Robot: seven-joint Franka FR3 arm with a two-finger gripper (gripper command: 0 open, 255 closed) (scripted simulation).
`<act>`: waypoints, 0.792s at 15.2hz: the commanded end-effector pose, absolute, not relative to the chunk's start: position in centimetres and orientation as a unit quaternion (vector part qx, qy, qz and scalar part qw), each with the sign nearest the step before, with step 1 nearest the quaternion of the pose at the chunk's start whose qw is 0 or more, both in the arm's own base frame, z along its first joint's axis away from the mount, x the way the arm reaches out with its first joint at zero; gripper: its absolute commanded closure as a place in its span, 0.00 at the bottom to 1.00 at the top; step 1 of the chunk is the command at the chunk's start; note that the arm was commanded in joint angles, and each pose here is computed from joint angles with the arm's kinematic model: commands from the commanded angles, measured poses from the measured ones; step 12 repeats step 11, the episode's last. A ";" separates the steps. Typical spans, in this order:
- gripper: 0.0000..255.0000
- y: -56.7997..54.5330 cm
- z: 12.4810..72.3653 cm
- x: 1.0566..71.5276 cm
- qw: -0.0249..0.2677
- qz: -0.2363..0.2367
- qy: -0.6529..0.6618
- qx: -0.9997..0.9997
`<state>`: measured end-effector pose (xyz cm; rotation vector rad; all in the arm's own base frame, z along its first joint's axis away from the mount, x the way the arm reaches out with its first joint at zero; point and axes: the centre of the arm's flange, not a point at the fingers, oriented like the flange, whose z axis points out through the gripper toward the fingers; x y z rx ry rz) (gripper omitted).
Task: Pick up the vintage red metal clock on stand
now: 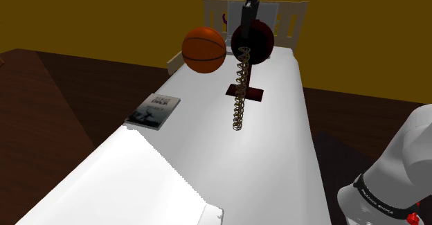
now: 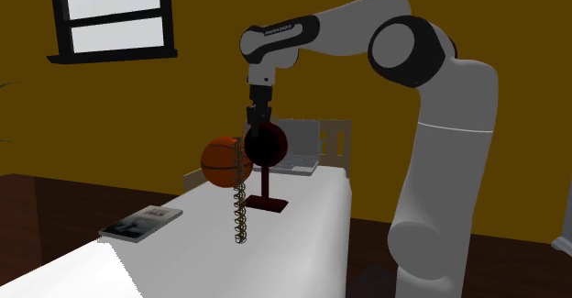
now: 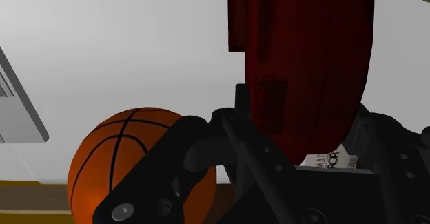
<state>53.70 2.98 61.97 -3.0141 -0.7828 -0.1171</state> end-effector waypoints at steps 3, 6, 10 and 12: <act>1.00 3.0 64.0 53.8 0.013 -0.038 -0.251 -0.967; 1.00 3.0 65.6 53.8 0.013 -0.038 -0.251 -0.967; 1.00 3.0 67.3 53.8 0.013 -0.038 -0.251 -0.967; 1.00 3.0 67.3 53.8 0.013 -0.038 -0.251 -0.967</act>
